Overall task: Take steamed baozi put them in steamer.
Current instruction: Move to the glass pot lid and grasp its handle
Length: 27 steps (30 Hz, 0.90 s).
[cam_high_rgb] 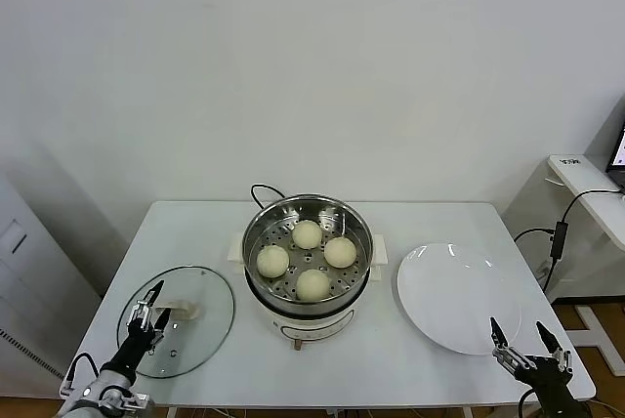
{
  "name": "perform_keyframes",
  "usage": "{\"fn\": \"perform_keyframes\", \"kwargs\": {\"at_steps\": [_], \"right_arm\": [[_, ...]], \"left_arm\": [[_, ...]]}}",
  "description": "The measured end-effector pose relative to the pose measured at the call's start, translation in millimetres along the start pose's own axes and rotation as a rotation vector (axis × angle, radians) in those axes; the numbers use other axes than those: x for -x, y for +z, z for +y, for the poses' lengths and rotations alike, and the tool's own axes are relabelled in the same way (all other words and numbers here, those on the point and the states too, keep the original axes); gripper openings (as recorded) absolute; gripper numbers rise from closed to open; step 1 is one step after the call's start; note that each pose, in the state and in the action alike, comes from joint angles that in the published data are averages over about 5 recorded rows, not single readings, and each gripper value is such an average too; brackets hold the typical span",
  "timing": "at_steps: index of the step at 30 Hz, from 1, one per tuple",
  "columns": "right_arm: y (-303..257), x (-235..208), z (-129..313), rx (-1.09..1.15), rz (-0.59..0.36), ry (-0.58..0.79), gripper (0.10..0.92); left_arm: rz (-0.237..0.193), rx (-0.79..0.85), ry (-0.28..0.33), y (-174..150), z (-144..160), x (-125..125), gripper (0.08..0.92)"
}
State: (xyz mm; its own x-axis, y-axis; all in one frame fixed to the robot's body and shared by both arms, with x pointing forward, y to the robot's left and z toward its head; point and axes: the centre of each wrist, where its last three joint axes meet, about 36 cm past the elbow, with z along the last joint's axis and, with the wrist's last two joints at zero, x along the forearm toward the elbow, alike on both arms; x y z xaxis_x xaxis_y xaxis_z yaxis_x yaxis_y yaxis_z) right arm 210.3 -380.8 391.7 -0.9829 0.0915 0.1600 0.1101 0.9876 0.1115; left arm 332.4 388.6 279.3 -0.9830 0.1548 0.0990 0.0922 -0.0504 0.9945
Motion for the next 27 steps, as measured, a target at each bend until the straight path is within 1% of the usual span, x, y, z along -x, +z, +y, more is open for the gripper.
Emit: {"fn": "perform_keyframes", "kwargs": {"at_steps": [5,10,13,21,27], "right_arm": [[0,-2,0,-0.001,-0.004,0.001,0.823],[-1,-3,0,-0.004,-0.008,0.001,0.823],[-1,-5,-1,-0.005,-0.009,0.005,0.823],[1,-8,-6,-0.013,-0.014,0.019,0.823],[2,-8,-6,-0.016,-0.018,0.02,0.823]], "left_arm": [[0.011,0.01,0.008,1,-5,6,0.823],[0.025,0.011,-0.008,0,-9,15,0.82],[0.027,0.009,-0.021,-3,-9,21,0.785],[0.032,-0.01,-0.037,-9,-10,26,0.56],[0.039,-0.049,-0.071,-11,-6,23,0.386]]}}
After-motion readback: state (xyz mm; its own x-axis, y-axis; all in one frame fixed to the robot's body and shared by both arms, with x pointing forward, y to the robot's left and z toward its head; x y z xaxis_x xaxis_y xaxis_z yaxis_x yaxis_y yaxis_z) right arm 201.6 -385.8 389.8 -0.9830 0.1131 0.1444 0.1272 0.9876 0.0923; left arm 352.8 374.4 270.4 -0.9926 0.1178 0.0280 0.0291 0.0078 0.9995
